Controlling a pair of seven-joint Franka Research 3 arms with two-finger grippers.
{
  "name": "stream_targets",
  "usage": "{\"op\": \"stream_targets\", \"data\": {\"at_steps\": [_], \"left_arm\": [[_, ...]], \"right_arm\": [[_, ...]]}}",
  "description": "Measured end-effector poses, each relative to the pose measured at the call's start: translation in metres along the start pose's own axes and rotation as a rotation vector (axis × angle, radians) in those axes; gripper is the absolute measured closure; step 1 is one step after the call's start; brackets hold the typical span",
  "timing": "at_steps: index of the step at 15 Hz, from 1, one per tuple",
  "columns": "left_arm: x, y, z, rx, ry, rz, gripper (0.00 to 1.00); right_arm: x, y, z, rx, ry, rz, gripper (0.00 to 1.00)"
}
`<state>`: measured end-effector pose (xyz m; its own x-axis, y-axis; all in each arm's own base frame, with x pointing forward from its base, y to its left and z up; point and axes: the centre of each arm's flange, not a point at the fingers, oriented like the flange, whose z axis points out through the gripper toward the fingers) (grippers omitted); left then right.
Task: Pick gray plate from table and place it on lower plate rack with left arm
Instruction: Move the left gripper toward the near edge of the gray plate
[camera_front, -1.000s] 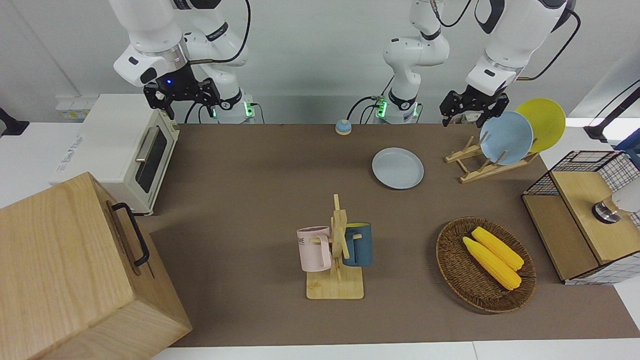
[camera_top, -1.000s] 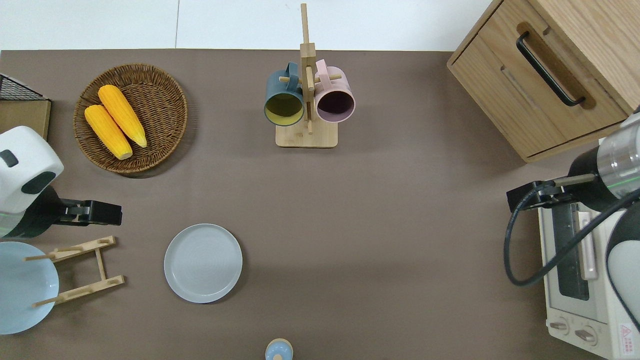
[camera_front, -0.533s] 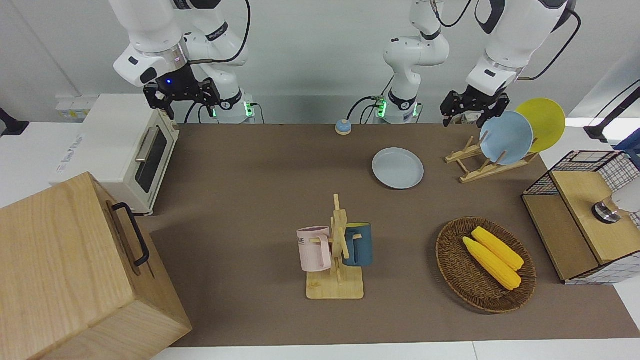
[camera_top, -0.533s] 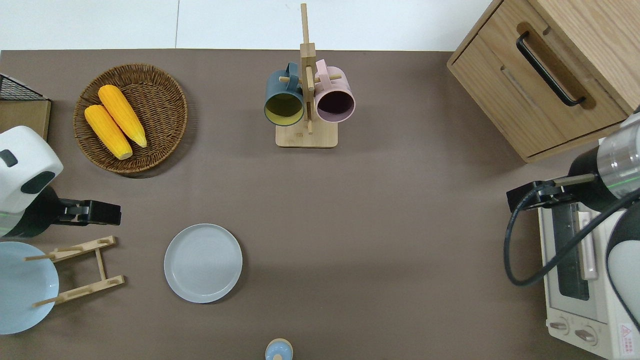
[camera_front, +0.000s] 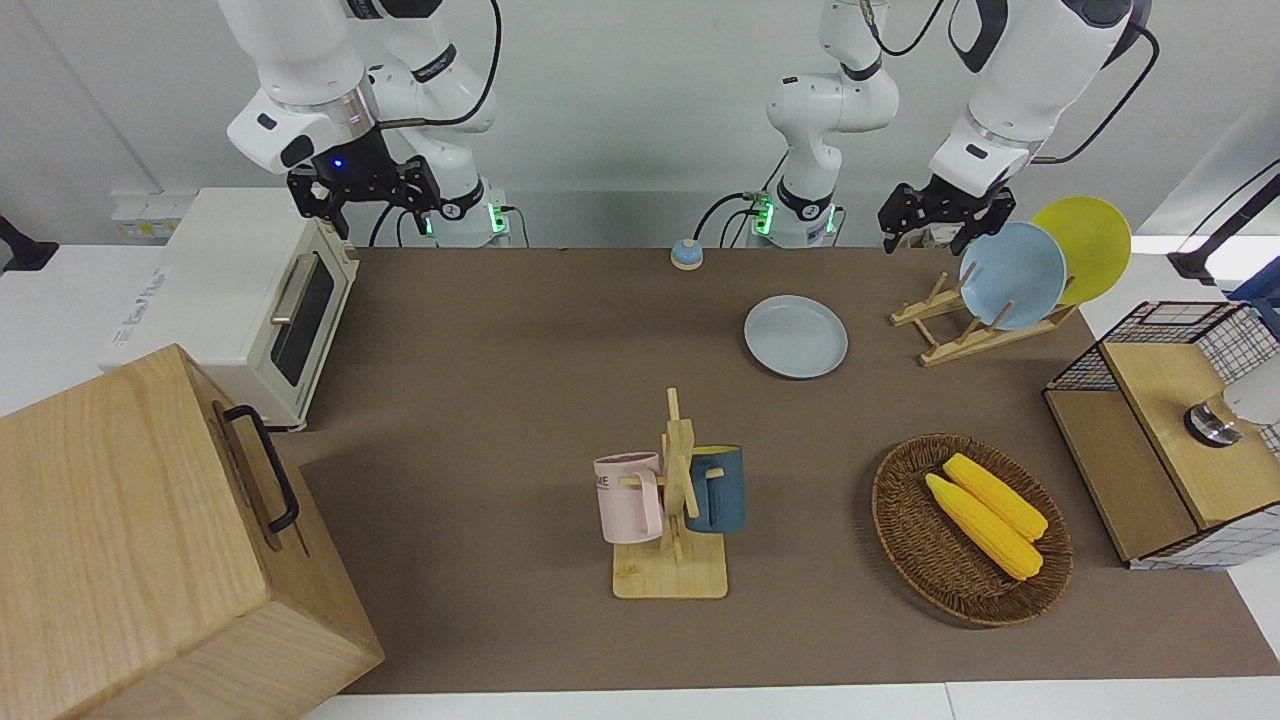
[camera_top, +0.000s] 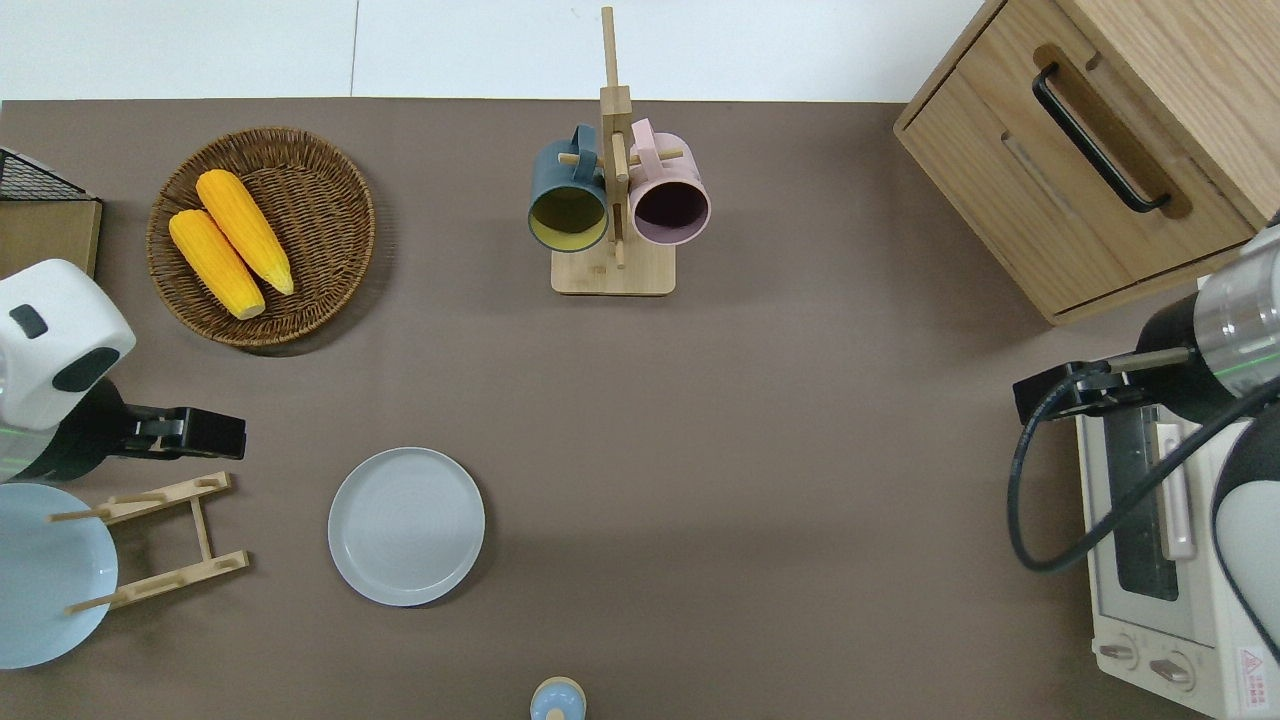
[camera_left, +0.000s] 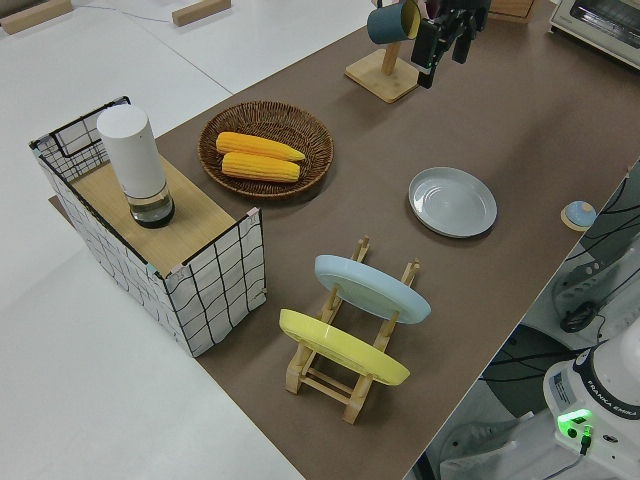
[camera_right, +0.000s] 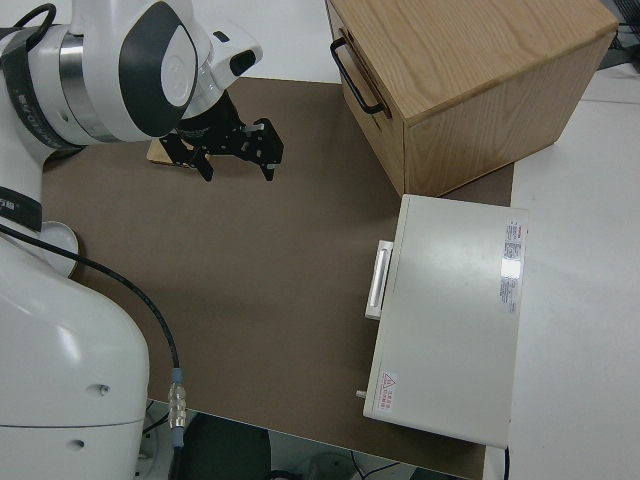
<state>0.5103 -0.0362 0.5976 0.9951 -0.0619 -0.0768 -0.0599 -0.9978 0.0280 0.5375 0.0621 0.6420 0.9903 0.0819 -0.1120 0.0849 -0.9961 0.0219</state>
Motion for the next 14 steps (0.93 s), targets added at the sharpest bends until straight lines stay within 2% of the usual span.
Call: {"op": "stream_targets", "data": {"at_steps": [5,10,14], "left_arm": [[-0.016,0.003,0.014,0.004,-0.017,0.002,0.00],[-0.039,0.006,0.044,0.010,0.009,0.003,0.00],[-0.045,0.005,0.076,0.012,0.023,0.001,0.00]], "right_arm": [[0.000,0.000,0.000,0.000,0.000,0.000,0.01],[0.000,0.000,0.000,0.000,0.000,0.000,0.01],[0.000,0.000,0.000,0.000,0.000,0.000,0.01]]}}
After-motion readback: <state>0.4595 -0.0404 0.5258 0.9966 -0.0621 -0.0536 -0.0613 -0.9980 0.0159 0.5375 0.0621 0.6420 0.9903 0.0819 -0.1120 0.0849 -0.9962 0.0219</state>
